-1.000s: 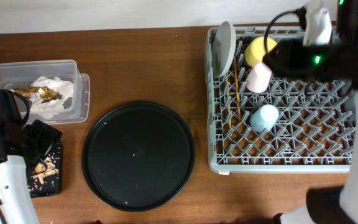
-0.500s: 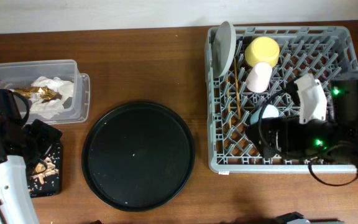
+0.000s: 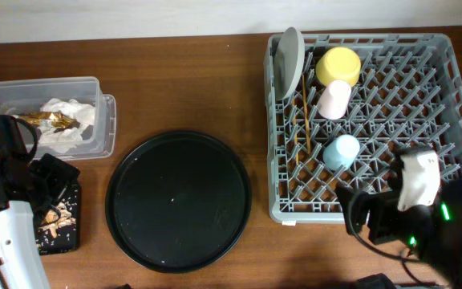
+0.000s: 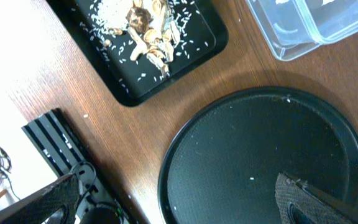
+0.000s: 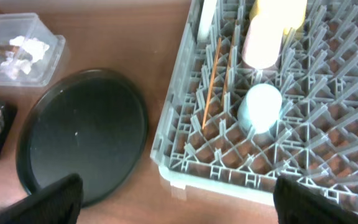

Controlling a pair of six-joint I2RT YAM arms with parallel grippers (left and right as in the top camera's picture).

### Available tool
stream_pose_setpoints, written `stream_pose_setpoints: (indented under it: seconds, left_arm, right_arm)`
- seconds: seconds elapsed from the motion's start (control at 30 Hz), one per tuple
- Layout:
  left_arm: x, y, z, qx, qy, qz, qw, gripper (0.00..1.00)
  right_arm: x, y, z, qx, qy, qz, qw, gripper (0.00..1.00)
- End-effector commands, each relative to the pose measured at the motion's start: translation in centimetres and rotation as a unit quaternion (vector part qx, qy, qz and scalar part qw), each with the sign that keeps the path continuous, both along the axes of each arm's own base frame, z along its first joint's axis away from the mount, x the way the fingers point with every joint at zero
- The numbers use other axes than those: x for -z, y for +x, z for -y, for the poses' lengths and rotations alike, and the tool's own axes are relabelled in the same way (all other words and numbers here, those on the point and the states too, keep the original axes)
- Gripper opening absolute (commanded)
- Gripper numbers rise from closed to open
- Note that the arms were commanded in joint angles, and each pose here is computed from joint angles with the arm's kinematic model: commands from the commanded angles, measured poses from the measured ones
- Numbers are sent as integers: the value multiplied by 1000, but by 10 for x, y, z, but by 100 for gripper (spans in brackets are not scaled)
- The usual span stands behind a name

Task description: Sort waste into correct bins and load items into the dishwasher rack

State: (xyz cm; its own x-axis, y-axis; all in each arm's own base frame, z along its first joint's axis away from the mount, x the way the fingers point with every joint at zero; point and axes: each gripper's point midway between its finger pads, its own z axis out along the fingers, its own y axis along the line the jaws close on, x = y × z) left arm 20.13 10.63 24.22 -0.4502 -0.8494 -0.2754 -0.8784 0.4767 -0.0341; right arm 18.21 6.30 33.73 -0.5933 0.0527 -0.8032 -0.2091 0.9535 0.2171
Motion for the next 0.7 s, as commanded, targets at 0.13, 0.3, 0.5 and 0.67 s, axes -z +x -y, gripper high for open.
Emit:
stream_pose_setpoints:
  seconds: [0.13, 0.3, 0.5, 0.67]
  left_arm:
    - [-2, 0, -1, -6, 1, 4, 1000, 99]
    - [-2, 0, -1, -6, 1, 4, 1000, 99]
    - [-2, 0, -1, -6, 1, 4, 1000, 99]
    - [-2, 0, -1, -6, 1, 4, 1000, 99]
  right_arm:
    - [89, -1, 28, 73, 19, 159, 984, 98]
    - [137, 33, 31, 108, 57, 178, 976, 98]
    - [159, 55, 29, 105, 72, 244, 961, 98]
    - [171, 63, 33, 119, 72, 264, 954, 98]
